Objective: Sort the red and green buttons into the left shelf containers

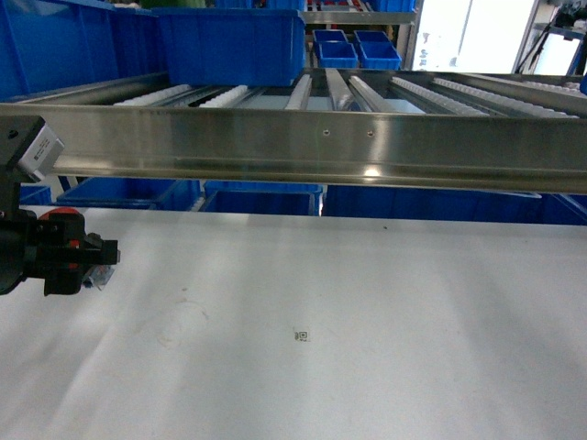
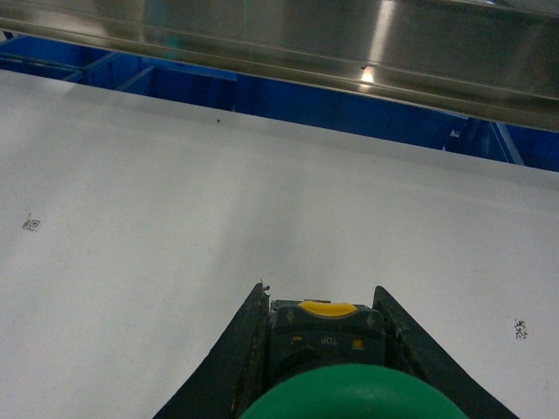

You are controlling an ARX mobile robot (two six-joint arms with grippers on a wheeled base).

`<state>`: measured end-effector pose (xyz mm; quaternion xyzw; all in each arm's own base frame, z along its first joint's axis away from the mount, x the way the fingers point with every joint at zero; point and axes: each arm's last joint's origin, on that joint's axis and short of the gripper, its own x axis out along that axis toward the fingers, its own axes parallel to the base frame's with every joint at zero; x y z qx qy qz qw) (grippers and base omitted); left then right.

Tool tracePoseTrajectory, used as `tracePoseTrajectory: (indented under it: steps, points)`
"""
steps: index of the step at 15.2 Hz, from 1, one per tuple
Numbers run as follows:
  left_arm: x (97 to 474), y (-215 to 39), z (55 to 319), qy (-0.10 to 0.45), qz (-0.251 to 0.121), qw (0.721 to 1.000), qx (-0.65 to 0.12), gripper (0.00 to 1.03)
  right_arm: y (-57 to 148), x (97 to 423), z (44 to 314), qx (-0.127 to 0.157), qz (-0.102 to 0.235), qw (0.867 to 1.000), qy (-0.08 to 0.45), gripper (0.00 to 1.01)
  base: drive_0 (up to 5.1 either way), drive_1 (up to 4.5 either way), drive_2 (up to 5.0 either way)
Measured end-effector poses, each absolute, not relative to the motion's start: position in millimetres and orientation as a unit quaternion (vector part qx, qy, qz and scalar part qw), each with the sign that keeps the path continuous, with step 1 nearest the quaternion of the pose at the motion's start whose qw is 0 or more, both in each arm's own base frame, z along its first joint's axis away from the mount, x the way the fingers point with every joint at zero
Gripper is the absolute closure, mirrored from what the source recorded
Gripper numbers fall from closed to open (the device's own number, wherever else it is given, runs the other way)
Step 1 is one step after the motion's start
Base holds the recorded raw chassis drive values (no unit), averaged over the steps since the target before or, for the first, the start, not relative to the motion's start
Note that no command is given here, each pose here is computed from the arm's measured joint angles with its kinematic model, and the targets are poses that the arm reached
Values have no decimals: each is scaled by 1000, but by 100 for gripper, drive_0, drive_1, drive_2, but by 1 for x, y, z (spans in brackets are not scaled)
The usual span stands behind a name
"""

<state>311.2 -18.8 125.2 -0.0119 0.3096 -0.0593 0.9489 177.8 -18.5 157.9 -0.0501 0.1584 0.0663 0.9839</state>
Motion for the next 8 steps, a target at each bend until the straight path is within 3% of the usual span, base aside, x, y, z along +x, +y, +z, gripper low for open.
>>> tracePoseTrajectory:
  steps: [5,8]
  points:
    - [283,-44,172,245,-61,967,-17,77,-18,178,158,-50,66,984,159,73,0,0,0]
    - [258,-56,172,263,-57,963,-9,77,-18,178,158,-50,66,984,159,73,0,0,0]
